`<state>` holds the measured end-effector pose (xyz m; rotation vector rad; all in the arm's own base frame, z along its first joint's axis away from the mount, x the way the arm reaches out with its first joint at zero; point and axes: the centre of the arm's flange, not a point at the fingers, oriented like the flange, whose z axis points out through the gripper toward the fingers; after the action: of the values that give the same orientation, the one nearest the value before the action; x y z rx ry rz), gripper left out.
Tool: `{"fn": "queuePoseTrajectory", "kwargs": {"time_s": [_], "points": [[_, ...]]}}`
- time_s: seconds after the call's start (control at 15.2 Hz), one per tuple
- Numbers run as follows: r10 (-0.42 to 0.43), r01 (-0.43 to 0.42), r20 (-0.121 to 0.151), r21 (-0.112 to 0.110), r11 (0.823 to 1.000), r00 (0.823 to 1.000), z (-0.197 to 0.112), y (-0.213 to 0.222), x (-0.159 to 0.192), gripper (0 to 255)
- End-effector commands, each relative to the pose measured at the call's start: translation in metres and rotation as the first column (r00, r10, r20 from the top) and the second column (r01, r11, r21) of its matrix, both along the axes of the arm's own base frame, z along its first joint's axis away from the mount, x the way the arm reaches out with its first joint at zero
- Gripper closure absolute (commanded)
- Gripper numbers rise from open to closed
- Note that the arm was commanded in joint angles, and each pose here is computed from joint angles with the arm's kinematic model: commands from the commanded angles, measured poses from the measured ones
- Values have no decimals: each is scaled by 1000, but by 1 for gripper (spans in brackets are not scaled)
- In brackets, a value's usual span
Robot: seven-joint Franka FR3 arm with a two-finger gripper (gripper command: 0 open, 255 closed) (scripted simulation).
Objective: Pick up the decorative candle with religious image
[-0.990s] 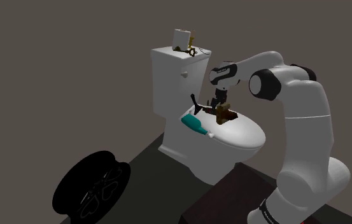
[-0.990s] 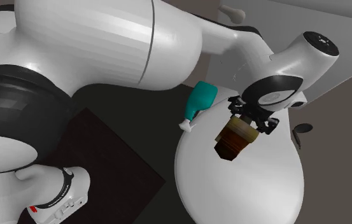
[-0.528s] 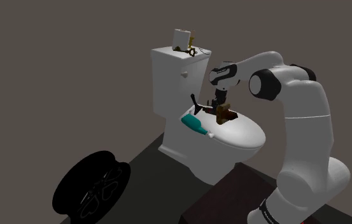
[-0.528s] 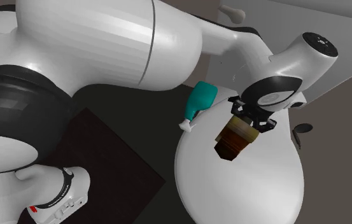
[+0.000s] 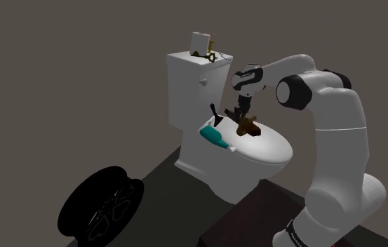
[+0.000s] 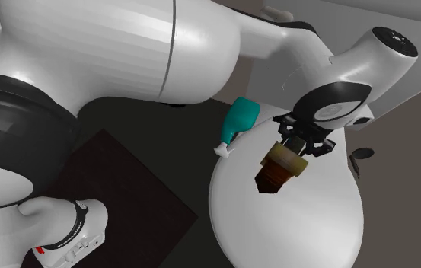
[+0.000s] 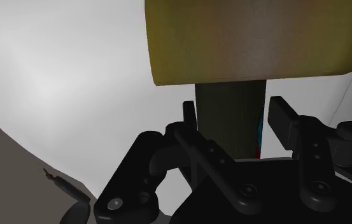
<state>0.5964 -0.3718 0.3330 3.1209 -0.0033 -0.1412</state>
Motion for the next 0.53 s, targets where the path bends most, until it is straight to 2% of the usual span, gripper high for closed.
{"fn": "queuePoseTrajectory", "kwargs": {"time_s": [0.0,0.46], "points": [[0,0,1,0,1000,1000,11,0,1,255],[0,0,1,0,1000,1000,48,0,1,255]]}}
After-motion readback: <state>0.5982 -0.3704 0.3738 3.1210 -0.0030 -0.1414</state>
